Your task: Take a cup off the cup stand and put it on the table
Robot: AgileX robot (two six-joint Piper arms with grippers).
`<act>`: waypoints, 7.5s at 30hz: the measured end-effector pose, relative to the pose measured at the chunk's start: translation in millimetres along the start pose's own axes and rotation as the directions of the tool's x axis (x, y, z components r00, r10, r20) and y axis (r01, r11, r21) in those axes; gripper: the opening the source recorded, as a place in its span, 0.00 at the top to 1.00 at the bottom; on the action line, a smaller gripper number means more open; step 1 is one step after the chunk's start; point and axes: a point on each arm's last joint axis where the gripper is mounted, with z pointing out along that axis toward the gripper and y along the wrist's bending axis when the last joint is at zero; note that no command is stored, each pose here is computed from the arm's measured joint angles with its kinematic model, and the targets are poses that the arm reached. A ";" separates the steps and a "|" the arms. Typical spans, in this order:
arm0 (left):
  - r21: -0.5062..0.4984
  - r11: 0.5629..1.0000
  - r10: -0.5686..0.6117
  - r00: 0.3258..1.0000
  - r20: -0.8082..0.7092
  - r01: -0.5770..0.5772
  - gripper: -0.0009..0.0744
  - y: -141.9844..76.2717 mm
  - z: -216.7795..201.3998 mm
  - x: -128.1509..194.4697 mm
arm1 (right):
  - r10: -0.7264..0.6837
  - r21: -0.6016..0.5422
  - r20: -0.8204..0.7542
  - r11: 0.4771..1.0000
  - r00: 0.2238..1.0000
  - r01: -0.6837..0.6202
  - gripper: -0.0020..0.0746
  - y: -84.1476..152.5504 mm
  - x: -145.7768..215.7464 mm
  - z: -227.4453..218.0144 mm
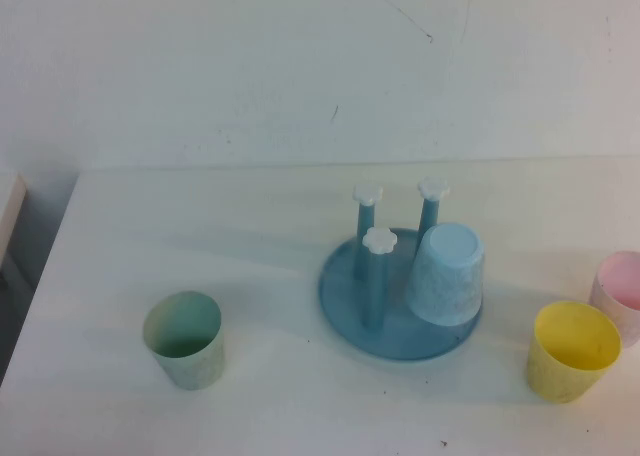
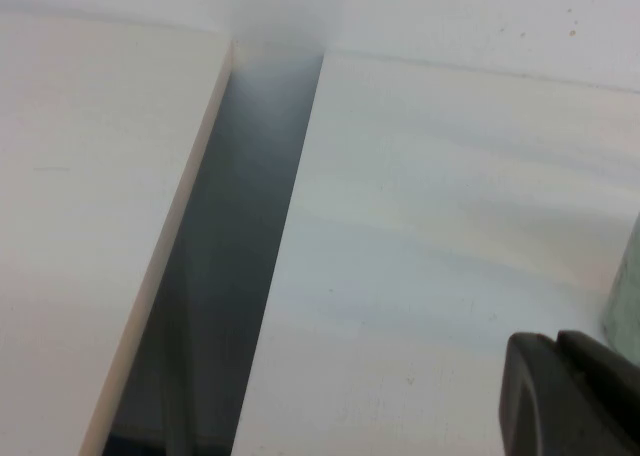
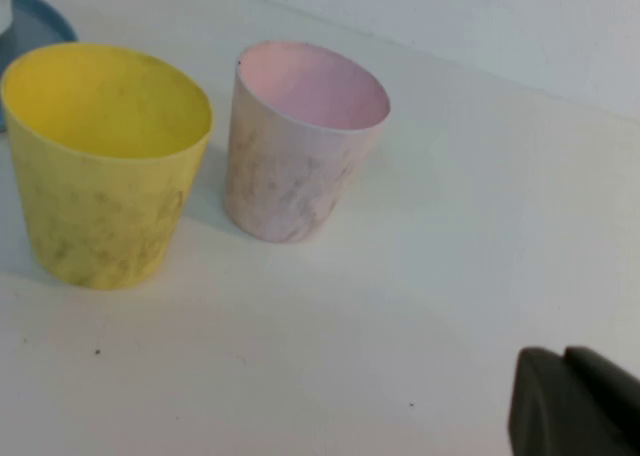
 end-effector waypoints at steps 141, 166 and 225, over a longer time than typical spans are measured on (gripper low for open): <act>0.000 1.000 -0.003 1.000 0.000 0.003 0.99 0.0 0.0 0.0 | 0.000 -0.001 -0.002 1.000 1.000 0.000 0.98 0.1 0.2 0.0; 0.000 1.000 -0.003 1.000 0.000 0.003 0.99 0.0 0.0 0.0 | 0.000 -0.001 -0.002 1.000 1.000 0.000 0.98 0.1 0.2 0.0; 0.000 1.000 -0.003 1.000 0.000 0.003 0.99 0.0 0.0 0.0 | 0.055 0.031 0.218 0.998 0.975 -0.063 0.98 -17.9 -60.2 -33.0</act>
